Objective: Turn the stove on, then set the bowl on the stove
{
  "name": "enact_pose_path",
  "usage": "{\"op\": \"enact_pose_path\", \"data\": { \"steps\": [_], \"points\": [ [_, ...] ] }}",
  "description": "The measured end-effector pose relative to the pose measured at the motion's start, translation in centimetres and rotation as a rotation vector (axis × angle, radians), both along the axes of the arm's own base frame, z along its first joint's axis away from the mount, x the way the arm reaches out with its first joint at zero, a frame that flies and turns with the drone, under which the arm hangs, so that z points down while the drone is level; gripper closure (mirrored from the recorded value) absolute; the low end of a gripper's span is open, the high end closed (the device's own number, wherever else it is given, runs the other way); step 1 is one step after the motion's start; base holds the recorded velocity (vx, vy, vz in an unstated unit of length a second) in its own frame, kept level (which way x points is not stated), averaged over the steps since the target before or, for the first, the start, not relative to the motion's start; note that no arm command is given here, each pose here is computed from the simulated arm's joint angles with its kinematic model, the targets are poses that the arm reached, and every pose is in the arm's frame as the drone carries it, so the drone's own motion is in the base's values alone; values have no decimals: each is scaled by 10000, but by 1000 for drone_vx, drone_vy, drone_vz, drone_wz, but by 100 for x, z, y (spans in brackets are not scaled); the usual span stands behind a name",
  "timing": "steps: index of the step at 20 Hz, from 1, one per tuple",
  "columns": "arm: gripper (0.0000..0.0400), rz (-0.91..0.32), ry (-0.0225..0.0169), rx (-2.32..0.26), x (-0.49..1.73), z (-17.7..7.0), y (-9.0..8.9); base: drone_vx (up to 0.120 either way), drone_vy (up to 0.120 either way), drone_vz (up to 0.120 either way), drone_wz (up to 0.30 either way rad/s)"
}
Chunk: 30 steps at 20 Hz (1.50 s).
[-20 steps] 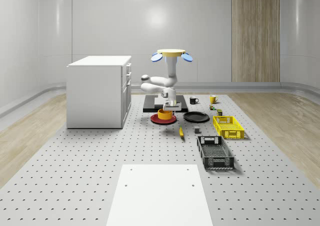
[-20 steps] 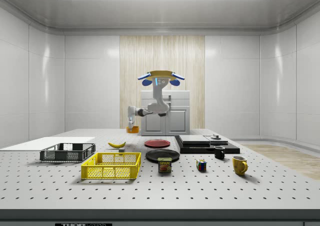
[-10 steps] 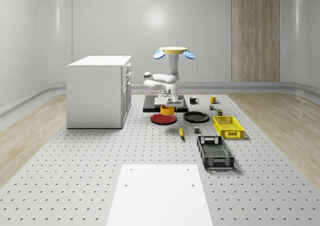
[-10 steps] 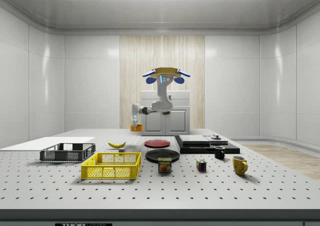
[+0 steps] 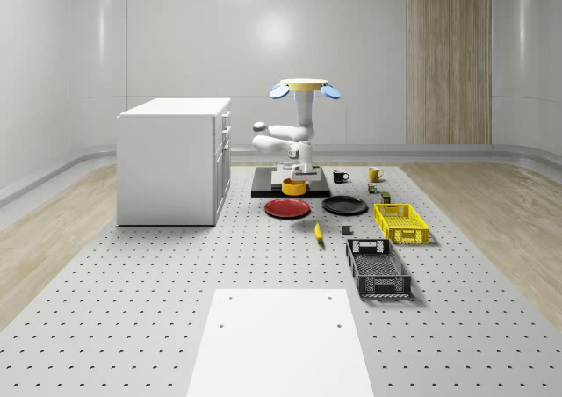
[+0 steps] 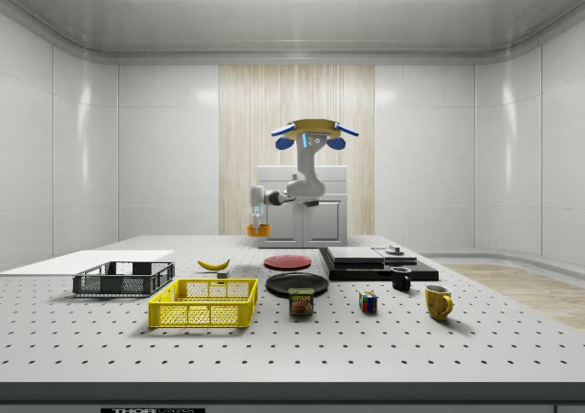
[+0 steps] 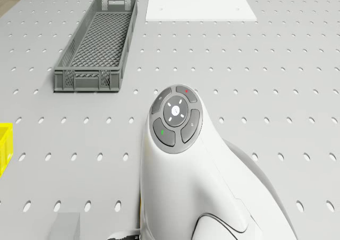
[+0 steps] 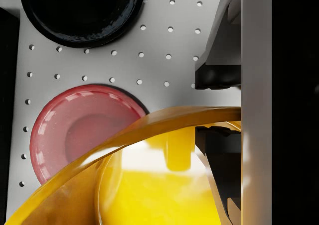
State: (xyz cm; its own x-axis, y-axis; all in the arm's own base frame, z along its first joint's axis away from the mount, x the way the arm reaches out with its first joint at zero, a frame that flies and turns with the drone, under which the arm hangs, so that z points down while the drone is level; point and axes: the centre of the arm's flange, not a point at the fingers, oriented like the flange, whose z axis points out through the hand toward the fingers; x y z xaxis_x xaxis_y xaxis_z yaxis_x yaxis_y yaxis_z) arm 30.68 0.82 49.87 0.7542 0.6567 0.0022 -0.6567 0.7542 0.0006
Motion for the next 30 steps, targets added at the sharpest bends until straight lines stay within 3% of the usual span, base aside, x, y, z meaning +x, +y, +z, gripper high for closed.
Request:
{"op": "enact_pose_path", "data": {
  "steps": [30],
  "points": [
    [292,-17,0,0,0,0,0,-120,-7,0,0]
  ]
}}
